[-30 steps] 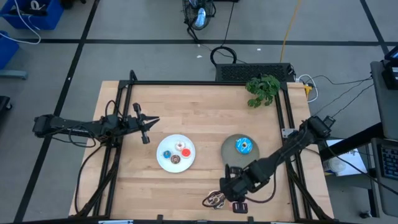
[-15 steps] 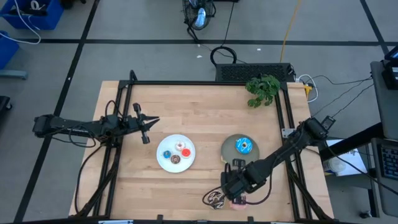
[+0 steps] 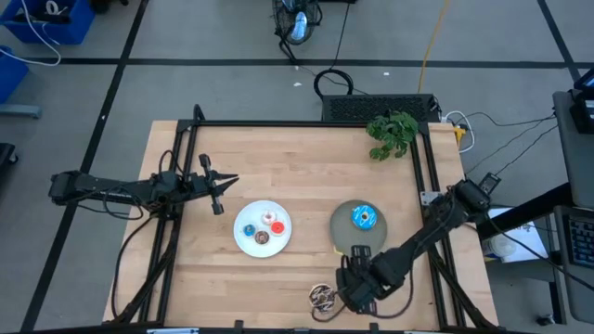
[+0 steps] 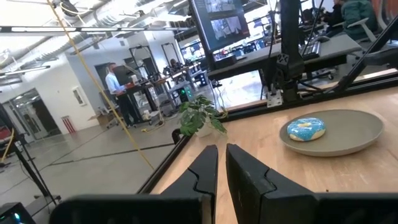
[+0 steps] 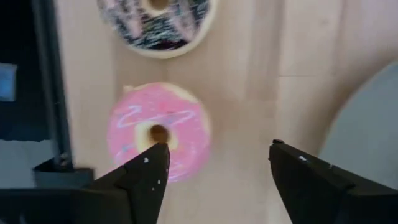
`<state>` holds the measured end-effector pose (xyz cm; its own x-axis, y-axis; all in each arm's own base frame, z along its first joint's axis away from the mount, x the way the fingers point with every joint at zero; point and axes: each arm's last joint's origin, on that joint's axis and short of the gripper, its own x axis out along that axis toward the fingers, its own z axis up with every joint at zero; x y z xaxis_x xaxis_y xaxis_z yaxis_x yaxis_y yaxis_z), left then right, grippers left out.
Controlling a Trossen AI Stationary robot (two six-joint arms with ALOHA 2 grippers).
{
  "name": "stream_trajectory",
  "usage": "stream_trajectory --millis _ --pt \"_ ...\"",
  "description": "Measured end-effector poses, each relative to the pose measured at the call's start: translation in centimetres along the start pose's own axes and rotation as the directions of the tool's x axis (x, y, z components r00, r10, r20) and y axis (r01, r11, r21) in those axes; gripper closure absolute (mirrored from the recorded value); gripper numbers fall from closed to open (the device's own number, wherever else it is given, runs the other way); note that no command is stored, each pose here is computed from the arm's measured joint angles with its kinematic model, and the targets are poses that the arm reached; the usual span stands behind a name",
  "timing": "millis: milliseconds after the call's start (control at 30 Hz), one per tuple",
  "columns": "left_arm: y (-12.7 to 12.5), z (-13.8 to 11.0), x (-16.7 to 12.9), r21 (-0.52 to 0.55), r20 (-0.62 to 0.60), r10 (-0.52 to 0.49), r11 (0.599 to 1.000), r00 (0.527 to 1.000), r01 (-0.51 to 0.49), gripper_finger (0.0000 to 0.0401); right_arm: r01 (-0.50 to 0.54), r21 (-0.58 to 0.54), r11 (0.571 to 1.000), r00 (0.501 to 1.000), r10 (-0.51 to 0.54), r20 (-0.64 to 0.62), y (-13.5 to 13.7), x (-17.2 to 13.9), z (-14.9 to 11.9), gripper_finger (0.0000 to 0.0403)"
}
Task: Pick & Place donuts
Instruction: Put the large pink donut on the gray plate
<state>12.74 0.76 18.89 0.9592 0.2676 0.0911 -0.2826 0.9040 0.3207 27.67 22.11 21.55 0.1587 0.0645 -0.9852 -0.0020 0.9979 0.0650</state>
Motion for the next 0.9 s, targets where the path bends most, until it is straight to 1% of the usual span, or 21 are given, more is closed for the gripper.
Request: stream_trajectory --millis 167,400,533,667,733,900 --pt "0.0 0.0 0.0 0.0 0.0 0.0 1.0 1.0 0.0 0.0361 0.002 -0.019 1.0 1.0 -0.002 -0.026 1.2 1.2 -0.5 0.0144" --pt "0.0 0.0 0.0 0.0 -0.001 0.0 1.0 1.0 0.0 0.0361 -0.023 -0.039 0.999 0.994 0.019 -0.109 1.6 3.7 -0.4 0.0153" --pt "0.0 -0.1 0.0 0.002 -0.006 -0.002 1.0 1.0 0.002 0.0361 -0.034 -0.064 0.997 0.996 0.028 -0.09 1.8 4.3 -0.1 0.0153" --pt "0.0 -0.1 0.0 0.003 -0.007 -0.003 1.0 1.0 0.003 0.0361 -0.009 -0.079 0.997 0.997 0.002 -0.081 1.8 4.5 -0.1 0.0156" --pt "0.0 -0.1 0.0 0.002 -0.007 -0.003 1.0 1.0 0.003 0.0361 -0.013 -0.095 0.995 0.997 0.006 -0.075 1.7 4.7 -0.1 0.0156" --pt "0.0 -0.1 0.0 0.003 -0.008 -0.003 1.0 1.0 0.003 0.0361 -0.041 -0.102 0.994 0.998 0.036 -0.058 1.3 6.6 -0.9 0.0156"
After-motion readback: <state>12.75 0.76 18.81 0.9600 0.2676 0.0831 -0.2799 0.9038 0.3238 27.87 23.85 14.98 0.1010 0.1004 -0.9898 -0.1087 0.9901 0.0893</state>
